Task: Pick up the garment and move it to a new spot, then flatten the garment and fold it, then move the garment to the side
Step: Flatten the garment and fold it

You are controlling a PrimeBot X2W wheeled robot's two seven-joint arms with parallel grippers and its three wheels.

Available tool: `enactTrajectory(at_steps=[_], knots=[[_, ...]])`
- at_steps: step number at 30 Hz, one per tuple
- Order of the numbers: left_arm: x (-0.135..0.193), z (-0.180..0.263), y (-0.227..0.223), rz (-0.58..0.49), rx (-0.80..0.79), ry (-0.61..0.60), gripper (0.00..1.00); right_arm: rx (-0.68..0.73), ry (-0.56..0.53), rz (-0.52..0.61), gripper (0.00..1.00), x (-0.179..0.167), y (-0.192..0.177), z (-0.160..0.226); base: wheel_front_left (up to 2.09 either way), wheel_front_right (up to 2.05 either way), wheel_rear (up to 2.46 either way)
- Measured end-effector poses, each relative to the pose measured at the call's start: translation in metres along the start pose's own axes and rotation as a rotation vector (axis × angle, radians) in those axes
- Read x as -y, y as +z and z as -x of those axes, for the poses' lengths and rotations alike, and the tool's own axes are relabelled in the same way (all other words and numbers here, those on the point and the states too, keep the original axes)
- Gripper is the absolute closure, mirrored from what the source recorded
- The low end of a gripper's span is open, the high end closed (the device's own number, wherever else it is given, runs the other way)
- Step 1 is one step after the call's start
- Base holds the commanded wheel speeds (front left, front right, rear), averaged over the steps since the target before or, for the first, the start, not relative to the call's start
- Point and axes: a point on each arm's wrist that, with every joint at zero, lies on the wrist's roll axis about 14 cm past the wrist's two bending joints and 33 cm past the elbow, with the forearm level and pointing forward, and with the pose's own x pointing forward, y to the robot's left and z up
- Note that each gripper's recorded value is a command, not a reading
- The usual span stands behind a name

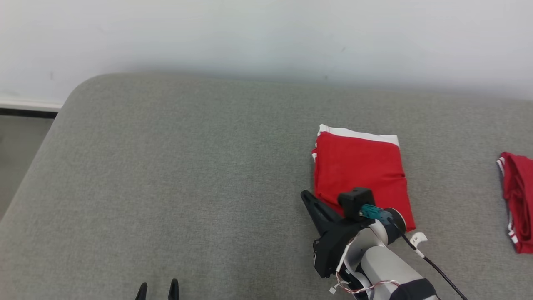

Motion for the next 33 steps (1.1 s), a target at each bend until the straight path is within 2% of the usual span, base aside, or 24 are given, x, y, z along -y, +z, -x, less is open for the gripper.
enactTrajectory(at_steps=[4, 5, 6, 7, 17, 21, 27, 33], knots=[[0.001, 0.000, 0.003, -0.004, 0.012, -0.004, 0.00, 0.115, -0.065, -0.043, 1.00, 0.015, 0.018, 0.017, 0.00, 0.00, 0.00], [0.001, 0.000, 0.005, -0.005, 0.017, -0.005, 0.00, 0.140, -0.084, -0.046, 0.87, 0.019, 0.021, 0.022, 0.00, 0.00, 0.00], [0.001, 0.000, 0.006, -0.006, 0.021, -0.006, 0.00, 0.167, -0.105, -0.049, 0.17, 0.024, 0.024, 0.029, 0.00, 0.00, 0.00], [0.001, -0.001, 0.008, -0.008, 0.025, -0.007, 0.00, 0.190, -0.133, -0.060, 0.00, 0.031, 0.026, 0.036, 0.00, 0.00, 0.00], [0.012, -0.010, 0.026, -0.034, 0.080, -0.060, 0.00, 0.326, -0.416, -0.086, 0.00, 0.090, 0.021, 0.125, 0.00, 0.00, 0.00], [0.017, -0.013, 0.029, -0.037, 0.088, -0.076, 0.00, 0.337, -0.494, -0.085, 0.00, 0.101, 0.013, 0.153, 0.00, 0.00, 0.00], [0.018, -0.018, 0.029, -0.036, 0.086, -0.084, 0.00, 0.331, -0.557, -0.076, 0.00, 0.105, 0.002, 0.179, 0.00, 0.00, 0.00], [0.018, -0.023, 0.026, -0.043, 0.074, -0.092, 0.00, 0.288, -0.585, -0.114, 0.00, 0.103, -0.019, 0.192, 0.00, 0.00, 0.00]])
